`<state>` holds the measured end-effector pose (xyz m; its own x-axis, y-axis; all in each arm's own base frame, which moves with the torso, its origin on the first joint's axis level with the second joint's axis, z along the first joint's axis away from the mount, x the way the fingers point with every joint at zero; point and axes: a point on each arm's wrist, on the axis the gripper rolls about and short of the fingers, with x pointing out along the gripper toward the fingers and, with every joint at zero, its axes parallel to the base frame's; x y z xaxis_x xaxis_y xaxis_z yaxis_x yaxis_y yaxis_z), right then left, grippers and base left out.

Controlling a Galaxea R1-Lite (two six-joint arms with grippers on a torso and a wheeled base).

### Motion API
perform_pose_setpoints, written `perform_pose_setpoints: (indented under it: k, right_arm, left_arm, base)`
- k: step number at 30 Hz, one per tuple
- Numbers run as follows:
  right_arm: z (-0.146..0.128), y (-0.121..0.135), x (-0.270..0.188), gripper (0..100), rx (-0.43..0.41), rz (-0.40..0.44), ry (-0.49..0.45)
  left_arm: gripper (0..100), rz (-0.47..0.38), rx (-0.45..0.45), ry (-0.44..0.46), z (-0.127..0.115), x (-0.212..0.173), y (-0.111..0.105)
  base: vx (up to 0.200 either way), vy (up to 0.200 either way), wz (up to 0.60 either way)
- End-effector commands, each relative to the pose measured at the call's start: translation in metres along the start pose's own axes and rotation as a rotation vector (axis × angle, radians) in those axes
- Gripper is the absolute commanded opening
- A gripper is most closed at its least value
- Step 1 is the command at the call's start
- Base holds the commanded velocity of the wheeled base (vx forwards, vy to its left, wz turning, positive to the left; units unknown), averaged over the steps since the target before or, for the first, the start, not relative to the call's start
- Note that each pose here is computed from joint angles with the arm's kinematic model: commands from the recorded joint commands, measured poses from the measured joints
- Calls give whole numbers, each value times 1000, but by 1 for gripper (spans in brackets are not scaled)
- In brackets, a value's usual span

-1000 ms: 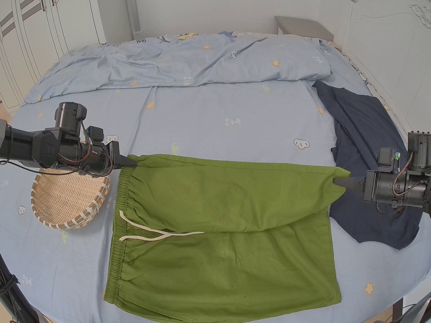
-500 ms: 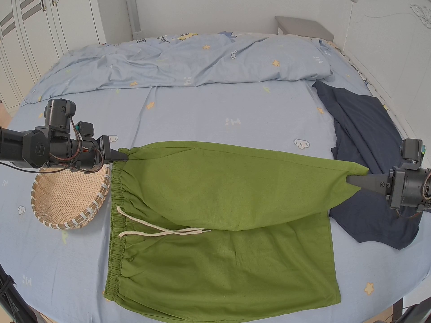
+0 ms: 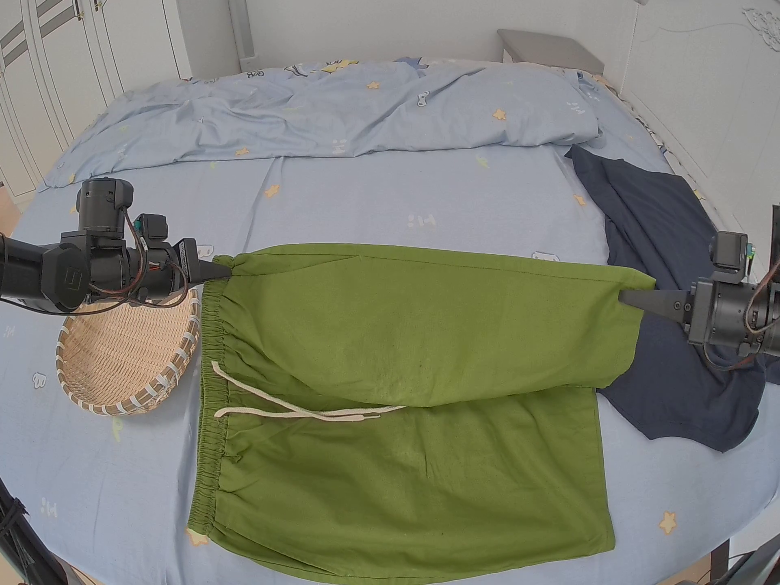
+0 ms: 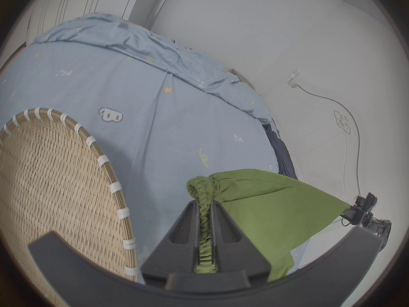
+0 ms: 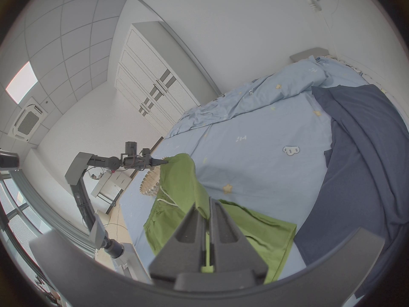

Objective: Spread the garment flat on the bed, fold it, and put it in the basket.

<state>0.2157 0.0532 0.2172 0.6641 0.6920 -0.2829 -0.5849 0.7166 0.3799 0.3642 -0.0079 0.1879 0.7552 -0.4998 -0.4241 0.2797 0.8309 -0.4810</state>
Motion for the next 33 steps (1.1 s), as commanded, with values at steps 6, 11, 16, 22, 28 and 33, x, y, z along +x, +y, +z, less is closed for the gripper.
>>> perform_pose_setpoints:
  k: [6,11,16,22,28,33]
  right_arm:
    - [24,-50,58,0,36,-46,21]
    - [41,-64,81,0,16,-43,-1]
    - [51,-83,97,0,13,-58,-16]
    - [61,-102,111,0,11,-75,-35]
    - [67,-123,137,0,16,-81,-24]
    - [76,-138,146,0,6,-98,-11]
  left_arm:
    - [0,8,12,-43,-4,5,13]
    - [0,17,1,-61,-1,5,17]
    - [0,4,12,-94,-1,15,23]
    - [0,-3,12,-130,-4,34,36]
    - [0,-3,14,-163,-1,42,40]
    - [0,-6,19,-171,3,50,44]
  base:
    - [0,0,0]
    - [0,0,0]
    - [0,0,0]
    - [0,0,0]
    - [0,0,0]
    - [0,0,0]
